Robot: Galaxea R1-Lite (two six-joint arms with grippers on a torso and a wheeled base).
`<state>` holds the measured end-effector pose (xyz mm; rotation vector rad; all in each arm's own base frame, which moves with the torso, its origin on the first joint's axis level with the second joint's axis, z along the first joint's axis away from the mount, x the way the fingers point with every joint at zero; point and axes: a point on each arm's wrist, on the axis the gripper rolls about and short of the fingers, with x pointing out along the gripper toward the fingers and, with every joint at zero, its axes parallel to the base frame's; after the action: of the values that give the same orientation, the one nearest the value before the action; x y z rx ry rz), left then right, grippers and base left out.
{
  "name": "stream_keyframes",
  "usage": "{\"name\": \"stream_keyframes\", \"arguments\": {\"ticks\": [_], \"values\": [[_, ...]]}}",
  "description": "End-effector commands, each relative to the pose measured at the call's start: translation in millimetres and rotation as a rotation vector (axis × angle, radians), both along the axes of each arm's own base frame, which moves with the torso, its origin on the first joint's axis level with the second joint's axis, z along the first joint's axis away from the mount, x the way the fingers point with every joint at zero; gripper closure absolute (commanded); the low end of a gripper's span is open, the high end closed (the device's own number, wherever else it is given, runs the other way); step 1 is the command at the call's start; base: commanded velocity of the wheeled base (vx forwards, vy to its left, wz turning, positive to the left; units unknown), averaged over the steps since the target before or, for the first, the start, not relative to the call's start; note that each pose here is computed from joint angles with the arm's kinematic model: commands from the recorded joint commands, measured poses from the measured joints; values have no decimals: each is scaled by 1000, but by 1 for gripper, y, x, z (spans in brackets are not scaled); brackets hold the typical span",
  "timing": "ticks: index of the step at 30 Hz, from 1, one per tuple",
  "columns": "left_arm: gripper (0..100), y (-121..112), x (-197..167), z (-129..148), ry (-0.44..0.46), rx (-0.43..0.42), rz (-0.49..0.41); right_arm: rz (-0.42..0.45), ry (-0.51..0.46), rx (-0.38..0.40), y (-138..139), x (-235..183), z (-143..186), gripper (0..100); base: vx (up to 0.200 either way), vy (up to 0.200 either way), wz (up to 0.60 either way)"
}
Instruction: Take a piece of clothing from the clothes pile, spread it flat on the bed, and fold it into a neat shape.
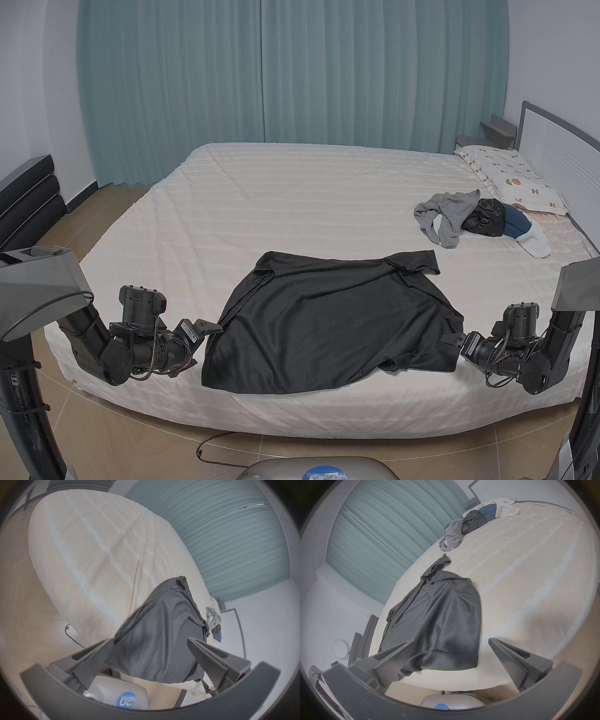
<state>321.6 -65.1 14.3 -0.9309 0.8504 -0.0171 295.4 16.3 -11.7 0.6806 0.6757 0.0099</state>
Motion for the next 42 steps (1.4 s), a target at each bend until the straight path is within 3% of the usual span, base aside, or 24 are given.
{"name": "stream_keyframes", "arguments": {"ticks": [1,11,12,20,30,33,42], "values": [[0,1,2,-4,7,5,3,8,41,-4,2,0,-15,0,0,0,0],[0,1,3,-5,7,13,0,7,26,-4,2,7,-24,0,0,0,0],[0,1,3,-5,7,13,0,7,24,-4,2,7,-23,100,0,0,0],[0,2,4,-6,5,13,3,5,0,-6,3,8,-31,100,0,0,0],[0,2,4,-7,10,14,3,2,-109,-3,4,16,-14,100,0,0,0],[0,2,4,-7,10,14,3,0,-197,-2,4,24,10,100,0,0,0],[0,2,4,-7,9,16,3,-40,-302,-42,18,68,36,100,0,0,0]]}}
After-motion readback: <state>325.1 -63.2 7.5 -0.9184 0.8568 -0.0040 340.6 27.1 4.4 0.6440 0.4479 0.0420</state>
